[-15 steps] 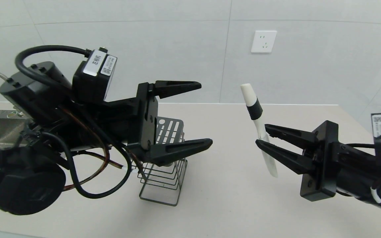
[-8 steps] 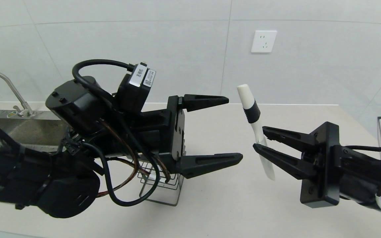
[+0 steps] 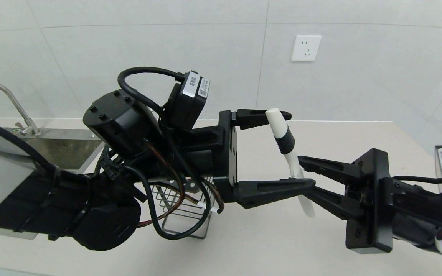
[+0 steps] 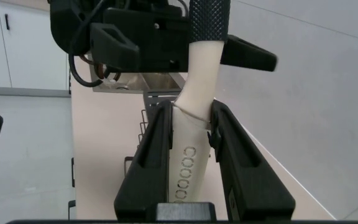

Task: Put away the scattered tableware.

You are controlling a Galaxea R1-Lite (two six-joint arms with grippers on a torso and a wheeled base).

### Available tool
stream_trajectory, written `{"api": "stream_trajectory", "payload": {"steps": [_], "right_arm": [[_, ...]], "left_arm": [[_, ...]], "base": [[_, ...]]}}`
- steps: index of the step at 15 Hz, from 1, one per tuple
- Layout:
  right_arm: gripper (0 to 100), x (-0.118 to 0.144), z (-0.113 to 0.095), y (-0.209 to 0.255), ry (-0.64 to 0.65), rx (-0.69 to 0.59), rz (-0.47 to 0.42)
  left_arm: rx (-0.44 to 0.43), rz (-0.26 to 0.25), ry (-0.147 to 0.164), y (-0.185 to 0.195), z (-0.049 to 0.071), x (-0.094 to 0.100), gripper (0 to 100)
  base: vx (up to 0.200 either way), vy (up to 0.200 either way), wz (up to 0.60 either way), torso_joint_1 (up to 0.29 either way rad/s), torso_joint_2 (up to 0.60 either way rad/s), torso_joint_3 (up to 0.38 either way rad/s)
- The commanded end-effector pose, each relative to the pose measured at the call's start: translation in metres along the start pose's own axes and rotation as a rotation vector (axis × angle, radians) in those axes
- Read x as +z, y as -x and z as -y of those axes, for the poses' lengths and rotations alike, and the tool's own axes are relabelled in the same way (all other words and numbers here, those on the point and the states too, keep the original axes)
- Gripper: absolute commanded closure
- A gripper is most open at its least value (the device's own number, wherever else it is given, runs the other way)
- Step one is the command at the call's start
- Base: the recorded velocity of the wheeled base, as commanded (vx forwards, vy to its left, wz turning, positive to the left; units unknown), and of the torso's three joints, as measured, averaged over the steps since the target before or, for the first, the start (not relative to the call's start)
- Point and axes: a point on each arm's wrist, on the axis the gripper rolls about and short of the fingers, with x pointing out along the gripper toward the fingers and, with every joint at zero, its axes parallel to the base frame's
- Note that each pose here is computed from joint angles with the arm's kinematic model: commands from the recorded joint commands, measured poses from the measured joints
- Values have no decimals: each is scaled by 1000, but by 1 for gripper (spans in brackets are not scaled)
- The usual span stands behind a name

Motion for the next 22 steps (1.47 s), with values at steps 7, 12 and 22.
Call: {"api": "stream_trajectory", "payload": {"steps": [7,12,22], "right_arm": [[100,1,0,0,8,0,8],[100,1,-1,1,11,1,6],[100,9,0,6,30,-14,32]], "left_arm": [[-4,38,-39,-4,2,10,0],[-2,39,-31,-7,3,8,0],[-6,58,-54,-8,4,9,100]], "base": [[0,0,0,0,0,0],[0,0,0,0,0,0],[0,0,0,0,0,0]]}}
